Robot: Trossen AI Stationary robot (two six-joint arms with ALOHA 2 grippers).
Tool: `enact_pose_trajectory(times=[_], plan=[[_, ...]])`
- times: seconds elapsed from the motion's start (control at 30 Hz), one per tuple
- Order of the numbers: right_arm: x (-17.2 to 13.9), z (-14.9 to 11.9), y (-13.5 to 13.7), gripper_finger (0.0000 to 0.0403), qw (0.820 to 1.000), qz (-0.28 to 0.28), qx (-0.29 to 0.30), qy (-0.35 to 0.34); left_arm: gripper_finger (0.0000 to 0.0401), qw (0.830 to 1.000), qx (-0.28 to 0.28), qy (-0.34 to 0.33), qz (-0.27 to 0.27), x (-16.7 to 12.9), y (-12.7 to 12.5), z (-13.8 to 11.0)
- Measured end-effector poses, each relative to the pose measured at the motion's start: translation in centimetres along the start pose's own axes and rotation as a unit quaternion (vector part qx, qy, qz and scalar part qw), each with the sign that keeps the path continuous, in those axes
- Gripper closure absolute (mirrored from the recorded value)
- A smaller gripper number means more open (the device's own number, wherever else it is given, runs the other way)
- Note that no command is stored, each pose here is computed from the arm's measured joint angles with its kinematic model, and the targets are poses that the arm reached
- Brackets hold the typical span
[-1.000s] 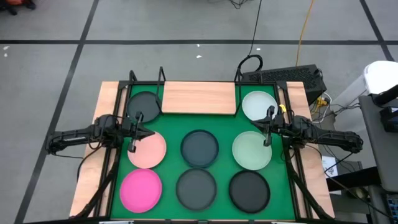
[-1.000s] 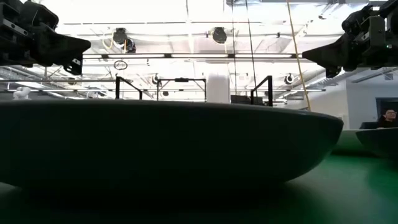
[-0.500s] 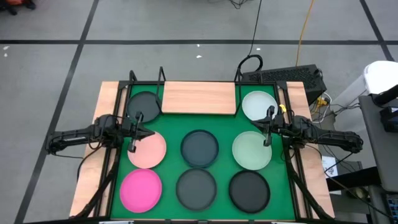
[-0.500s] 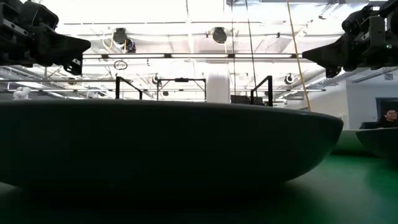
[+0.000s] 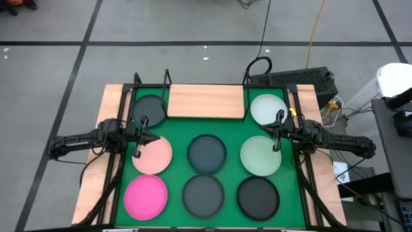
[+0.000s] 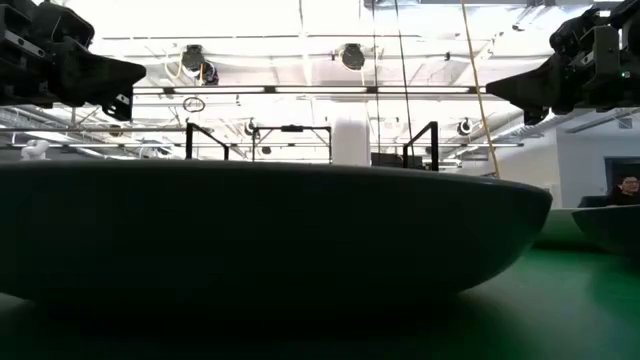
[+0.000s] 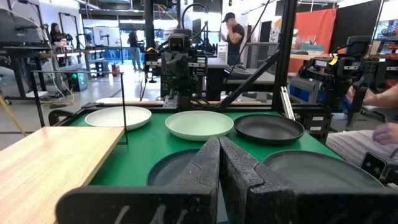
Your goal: Place and stack plates onto a shelf
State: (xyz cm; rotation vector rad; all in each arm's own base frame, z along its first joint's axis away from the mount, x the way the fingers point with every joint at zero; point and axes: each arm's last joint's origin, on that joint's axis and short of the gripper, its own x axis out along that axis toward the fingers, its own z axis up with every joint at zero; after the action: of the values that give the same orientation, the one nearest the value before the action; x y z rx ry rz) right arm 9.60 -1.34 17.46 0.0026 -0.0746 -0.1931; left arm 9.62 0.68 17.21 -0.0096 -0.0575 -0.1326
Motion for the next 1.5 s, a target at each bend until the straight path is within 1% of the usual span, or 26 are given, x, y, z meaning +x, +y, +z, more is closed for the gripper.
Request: enact_pose_trajectory(times=[1.3,1.5], plan=[[0.00,0.00,0.00,0.0403,1.000,0.000,0.000,0.000,0.0393,1.000,0.000,0.000,0.000,0.00,0.00,-0.01],[0.00,0.27,0.00,0.0403,1.000,0.000,0.001,-0.014,0.0393,1.000,0.000,0.000,0.000,0.00,0.00,0.00]])
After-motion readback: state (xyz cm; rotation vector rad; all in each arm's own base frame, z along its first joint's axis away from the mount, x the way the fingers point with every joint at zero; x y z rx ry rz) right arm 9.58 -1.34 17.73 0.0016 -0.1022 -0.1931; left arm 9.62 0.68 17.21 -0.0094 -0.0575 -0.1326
